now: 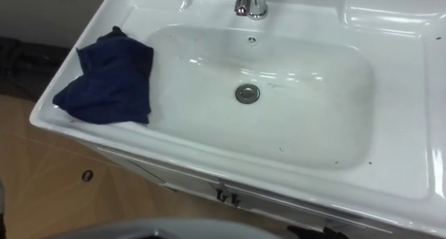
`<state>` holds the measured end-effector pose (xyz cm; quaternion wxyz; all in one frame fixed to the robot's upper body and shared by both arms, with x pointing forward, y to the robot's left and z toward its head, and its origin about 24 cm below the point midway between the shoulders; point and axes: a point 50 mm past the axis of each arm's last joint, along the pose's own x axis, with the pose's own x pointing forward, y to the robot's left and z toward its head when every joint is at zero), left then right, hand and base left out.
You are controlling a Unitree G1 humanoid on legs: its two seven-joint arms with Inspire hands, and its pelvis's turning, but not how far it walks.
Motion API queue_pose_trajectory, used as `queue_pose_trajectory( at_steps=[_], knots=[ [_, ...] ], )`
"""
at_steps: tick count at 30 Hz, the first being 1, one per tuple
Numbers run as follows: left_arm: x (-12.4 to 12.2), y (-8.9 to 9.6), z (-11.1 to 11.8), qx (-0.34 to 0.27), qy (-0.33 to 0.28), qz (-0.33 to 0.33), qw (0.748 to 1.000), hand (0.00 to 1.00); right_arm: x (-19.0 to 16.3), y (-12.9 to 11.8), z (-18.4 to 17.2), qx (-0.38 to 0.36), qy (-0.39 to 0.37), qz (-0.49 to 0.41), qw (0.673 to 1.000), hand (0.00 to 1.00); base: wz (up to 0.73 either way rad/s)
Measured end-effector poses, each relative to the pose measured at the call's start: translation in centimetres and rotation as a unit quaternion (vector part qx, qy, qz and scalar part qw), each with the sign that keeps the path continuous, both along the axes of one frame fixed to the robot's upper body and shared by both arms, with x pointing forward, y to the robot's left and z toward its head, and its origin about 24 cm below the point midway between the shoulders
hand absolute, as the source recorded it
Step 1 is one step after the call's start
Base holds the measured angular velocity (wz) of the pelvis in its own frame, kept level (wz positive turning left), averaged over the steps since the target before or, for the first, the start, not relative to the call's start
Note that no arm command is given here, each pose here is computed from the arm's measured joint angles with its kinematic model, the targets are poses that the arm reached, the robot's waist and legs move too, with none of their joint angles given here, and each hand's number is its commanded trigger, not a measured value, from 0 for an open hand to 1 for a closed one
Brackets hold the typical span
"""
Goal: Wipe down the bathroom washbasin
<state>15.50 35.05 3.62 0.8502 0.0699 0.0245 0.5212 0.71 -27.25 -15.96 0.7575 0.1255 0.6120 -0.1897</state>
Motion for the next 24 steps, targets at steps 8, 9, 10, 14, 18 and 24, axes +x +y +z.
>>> queue_pose_trajectory(
  at_steps=[8,9,10,14,18,24],
  knots=[
    [-7.8,0.8,-7.9,-0.077,0.192,0.079,0.975,0.0,-0.8,0.5,-0.2,0.011,0.045,0.042,0.998,0.0,0.17],
    [-9.2,0.6,-9.0,-0.093,0.22,0.09,0.967,0.0,-0.8,0.5,-0.2,0.013,0.05,0.044,0.998,0.0,0.23],
    [-9.8,0.5,-9.5,-0.1,0.234,0.093,0.963,0.0,-0.9,0.5,-0.2,0.015,0.052,0.044,0.998,0.0,0.27],
    [-13.2,-1.2,-12.7,-0.145,0.324,0.091,0.931,0.0,-0.9,0.7,-0.3,0.025,0.063,0.06,0.996,0.0,0.11],
    [-16.0,-2.2,-14.6,-0.167,0.405,0.069,0.897,0.0,-0.4,0.9,-0.3,0.038,0.063,0.093,0.993,0.0,0.09],
    [-16.6,-4.8,-16.8,-0.175,0.517,-0.068,0.835,0.0,0.2,0.6,-0.2,0.049,0.059,0.107,0.991,0.0,0.13]
  ],
)
